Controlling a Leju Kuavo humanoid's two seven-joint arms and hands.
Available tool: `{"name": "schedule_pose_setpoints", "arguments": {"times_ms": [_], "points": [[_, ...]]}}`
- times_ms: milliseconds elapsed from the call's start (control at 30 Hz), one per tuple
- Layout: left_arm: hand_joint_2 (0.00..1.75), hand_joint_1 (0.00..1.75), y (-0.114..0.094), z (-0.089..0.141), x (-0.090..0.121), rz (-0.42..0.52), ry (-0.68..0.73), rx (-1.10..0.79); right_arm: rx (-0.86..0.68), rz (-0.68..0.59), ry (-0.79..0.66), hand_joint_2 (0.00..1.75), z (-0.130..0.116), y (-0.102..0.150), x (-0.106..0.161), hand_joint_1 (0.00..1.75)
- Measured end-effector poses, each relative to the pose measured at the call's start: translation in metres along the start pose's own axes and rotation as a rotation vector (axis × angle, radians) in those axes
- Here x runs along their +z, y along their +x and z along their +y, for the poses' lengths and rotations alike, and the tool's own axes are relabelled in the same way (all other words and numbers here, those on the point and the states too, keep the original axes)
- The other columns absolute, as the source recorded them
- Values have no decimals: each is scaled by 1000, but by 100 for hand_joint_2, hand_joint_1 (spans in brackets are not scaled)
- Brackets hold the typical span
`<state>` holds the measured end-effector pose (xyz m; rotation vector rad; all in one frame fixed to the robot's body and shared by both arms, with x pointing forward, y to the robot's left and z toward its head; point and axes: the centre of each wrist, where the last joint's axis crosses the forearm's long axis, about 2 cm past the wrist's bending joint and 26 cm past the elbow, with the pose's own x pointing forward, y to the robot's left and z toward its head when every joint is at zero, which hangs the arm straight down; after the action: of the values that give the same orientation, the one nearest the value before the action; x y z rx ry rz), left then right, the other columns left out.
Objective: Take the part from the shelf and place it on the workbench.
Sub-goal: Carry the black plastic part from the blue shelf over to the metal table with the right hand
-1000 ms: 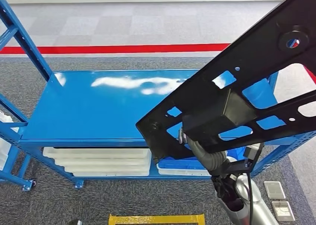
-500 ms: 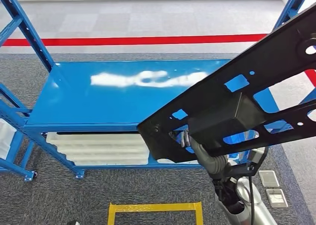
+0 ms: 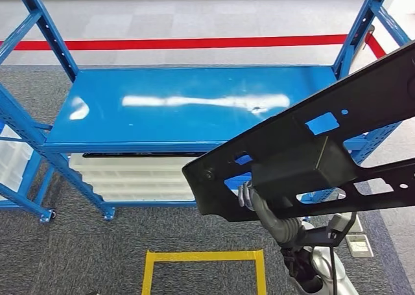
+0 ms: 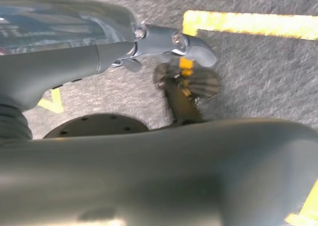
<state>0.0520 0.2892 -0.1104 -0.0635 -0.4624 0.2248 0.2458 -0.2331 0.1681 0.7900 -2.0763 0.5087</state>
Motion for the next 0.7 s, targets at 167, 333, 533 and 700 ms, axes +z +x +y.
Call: {"name": "schedule_pose_setpoints", "arguments": {"times_ms": [167, 333, 533, 700], "points": [[175, 0, -1, 0, 0, 11, 0, -13, 19, 16, 22, 175, 2, -1, 3, 175], [175, 0, -2, -1, 1, 23, -5, -28, 35, 19, 41, 175, 3, -3, 4, 175], [175, 0, 0, -4, 0, 22, 4, -40, 43, 20, 54, 175, 3, -2, 2, 175], [175, 0, -3, -3, 1, 29, 8, -39, 45, 13, 65, 175, 6, -1, 0, 175]]}}
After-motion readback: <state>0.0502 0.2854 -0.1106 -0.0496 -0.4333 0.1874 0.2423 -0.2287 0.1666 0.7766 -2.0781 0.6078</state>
